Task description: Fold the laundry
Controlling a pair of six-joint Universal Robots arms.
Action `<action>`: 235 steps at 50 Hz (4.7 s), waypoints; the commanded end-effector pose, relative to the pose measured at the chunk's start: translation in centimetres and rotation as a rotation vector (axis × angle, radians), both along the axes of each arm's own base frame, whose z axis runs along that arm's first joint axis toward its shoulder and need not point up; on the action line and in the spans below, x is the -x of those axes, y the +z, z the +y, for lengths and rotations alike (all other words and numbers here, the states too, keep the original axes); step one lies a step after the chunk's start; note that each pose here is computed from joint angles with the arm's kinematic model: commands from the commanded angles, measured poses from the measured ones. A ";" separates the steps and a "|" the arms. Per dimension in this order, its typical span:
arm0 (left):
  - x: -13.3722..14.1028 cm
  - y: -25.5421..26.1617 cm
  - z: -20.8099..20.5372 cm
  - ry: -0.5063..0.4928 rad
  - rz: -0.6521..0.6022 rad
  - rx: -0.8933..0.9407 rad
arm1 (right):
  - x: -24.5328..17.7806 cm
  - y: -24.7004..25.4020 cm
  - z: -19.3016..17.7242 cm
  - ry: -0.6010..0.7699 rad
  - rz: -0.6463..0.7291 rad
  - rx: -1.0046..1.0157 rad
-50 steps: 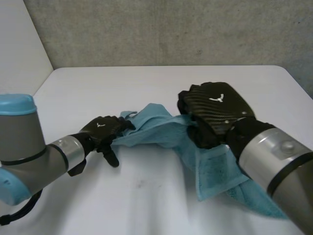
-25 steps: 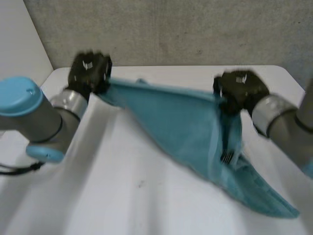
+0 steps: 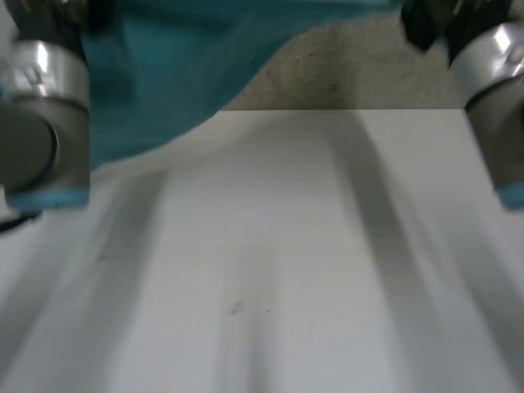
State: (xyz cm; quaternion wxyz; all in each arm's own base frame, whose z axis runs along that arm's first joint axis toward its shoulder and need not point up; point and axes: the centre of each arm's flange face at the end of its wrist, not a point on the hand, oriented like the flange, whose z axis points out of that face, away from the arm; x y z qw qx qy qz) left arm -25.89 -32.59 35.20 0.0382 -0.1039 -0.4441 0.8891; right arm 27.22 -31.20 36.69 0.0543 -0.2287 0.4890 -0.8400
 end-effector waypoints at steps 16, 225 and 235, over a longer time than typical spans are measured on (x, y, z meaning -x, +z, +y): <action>-0.9 -19.3 9.3 -0.007 -0.484 -0.725 | 1.2 -17.2 1.4 -0.026 0.265 -0.590; -10.0 -18.7 0.3 0.215 -0.259 -0.681 | 13.0 -22.5 -2.5 -0.234 0.046 -0.821; -11.4 -15.7 5.1 0.232 -0.298 -0.886 | 14.4 -16.1 0.2 -0.234 0.264 -0.662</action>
